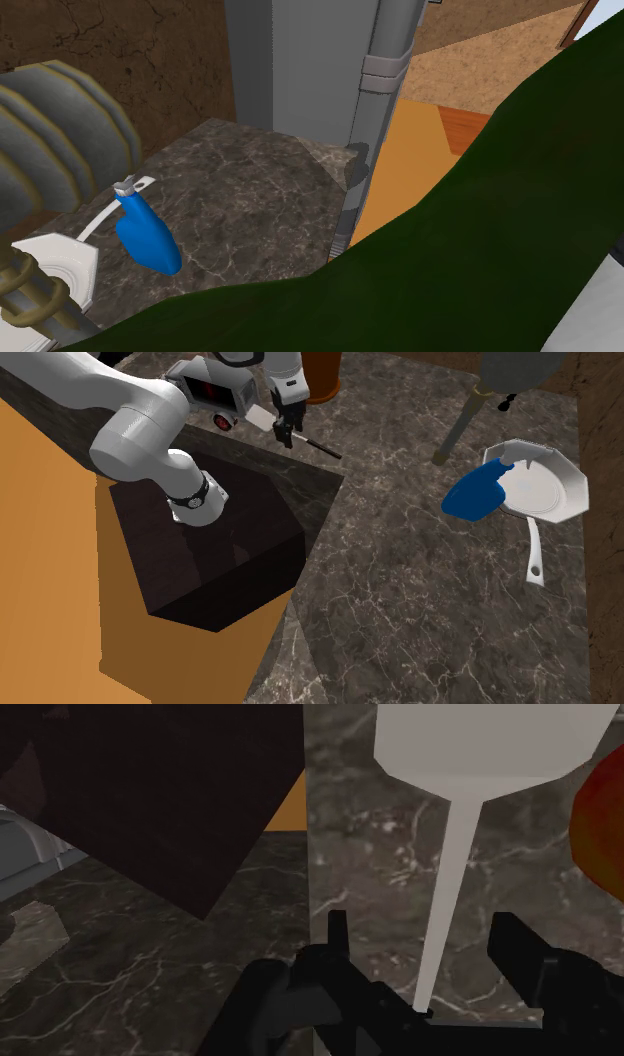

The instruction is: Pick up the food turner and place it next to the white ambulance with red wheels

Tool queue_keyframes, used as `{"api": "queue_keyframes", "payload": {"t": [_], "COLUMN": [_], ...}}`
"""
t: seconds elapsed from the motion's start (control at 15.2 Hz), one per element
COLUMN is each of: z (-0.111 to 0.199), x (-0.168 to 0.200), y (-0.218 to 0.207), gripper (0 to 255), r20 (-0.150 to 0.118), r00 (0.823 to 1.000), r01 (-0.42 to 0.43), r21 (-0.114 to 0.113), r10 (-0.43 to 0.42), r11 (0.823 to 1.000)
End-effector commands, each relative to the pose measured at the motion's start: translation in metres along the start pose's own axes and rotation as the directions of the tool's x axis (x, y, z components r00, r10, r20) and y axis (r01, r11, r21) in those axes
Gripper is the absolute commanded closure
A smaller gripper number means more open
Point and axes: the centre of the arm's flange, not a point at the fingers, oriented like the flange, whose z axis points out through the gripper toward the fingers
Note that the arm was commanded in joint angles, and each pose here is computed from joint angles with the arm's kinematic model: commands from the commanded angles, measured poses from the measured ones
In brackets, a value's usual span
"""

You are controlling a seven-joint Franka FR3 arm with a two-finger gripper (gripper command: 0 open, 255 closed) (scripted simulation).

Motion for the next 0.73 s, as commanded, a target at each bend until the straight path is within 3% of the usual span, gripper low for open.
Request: {"api": "queue_keyframes", "payload": {"t": [0.0, 0.2, 0.46, 0.66], "z": [0.0, 0.001, -0.049, -0.049], "x": [0.0, 0.0, 0.0, 0.0], "y": [0.0, 0.001, 0.001, 0.001], "gripper": [0, 0, 0, 0], "r20": [0.002, 0.002, 0.002, 0.002], "r00": [1.0, 1.0, 1.0, 1.0], "r01": [0.0, 0.0, 0.0, 0.0], "r21": [-0.001, -0.001, -0.001, -0.001], "r10": [0.0, 0.0, 0.0, 0.0], "r11": [1.0, 1.0, 1.0, 1.0]}}
